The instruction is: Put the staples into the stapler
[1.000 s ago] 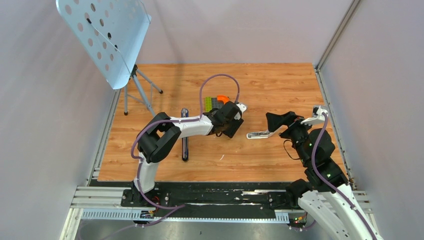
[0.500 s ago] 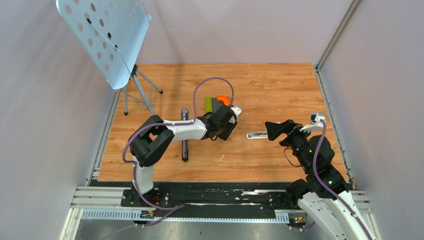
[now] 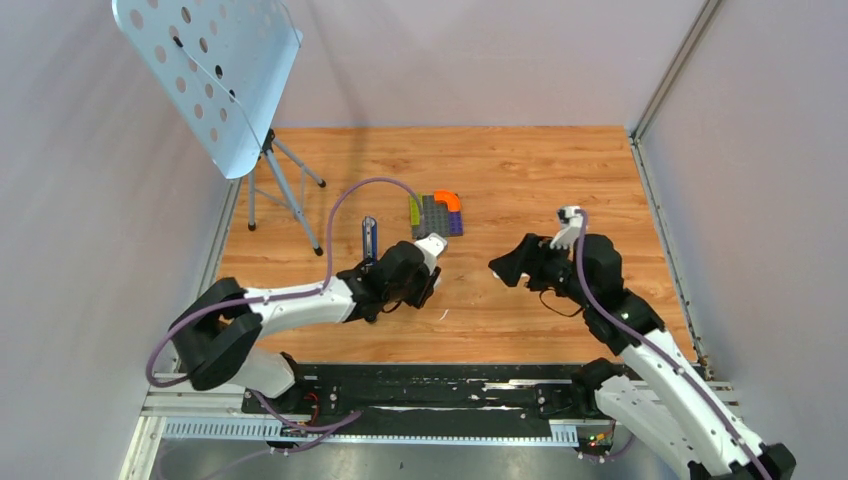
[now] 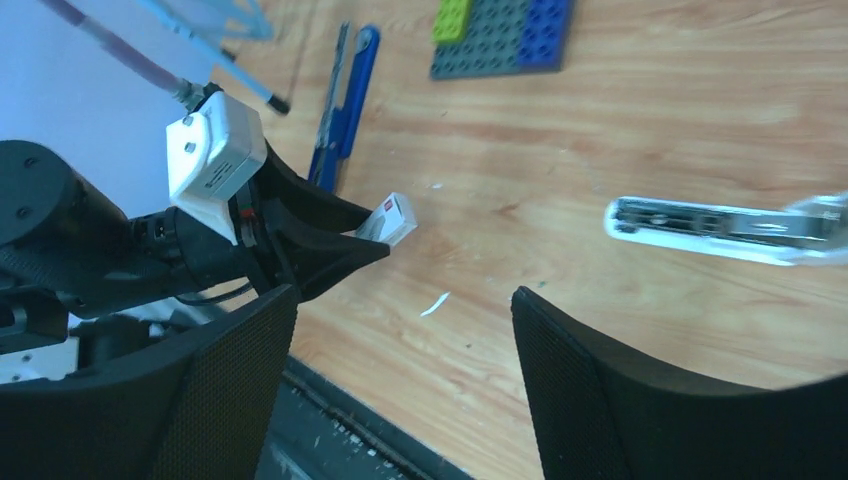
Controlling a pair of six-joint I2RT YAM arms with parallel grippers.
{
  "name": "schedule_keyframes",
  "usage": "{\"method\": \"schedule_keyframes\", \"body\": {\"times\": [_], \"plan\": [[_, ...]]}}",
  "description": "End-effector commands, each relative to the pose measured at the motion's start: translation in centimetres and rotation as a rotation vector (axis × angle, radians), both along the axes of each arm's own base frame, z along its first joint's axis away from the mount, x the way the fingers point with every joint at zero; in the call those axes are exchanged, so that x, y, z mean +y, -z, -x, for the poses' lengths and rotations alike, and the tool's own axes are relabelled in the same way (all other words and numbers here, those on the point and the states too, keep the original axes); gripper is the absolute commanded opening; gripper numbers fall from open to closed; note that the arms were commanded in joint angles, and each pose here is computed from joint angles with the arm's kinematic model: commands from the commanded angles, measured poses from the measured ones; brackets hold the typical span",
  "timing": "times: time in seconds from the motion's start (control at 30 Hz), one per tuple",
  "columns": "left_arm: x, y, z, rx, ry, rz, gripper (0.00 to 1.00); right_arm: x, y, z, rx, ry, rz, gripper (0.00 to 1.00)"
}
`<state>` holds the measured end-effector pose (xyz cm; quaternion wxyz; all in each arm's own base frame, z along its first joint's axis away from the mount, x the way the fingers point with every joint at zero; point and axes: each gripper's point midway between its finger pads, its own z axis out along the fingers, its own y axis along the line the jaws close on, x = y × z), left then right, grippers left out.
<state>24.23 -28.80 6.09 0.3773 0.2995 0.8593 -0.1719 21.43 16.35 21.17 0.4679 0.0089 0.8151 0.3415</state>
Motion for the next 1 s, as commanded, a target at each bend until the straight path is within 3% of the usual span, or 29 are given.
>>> {"method": "schedule_keyframes", "body": {"times": [0.0,0.1,0.17,0.5,0.97], "plan": [[0.5,-1.6,1.6,-0.066,0.011,0.072,0.36,4.6,-2.2,1.3,0.001,-0.278,-0.077,0.77],[0.8,-2.6,2.8,-0.104,0.042,0.118,0.37,6.6,-1.3,1.6,0.080,-0.388,-0.130,0.62],[0.9,-3.2,3.4,-0.126,0.062,0.142,0.37,7.7,-0.9,1.9,0.123,-0.452,-0.166,0.58],[0.9,-6.0,5.8,-0.214,0.189,0.249,0.37,10.5,1.3,1.7,0.296,-0.620,-0.209,0.58],[0.6,-6.7,6.9,-0.259,0.248,0.274,0.37,12.1,4.6,0.8,0.468,-0.718,-0.213,0.58]]}}
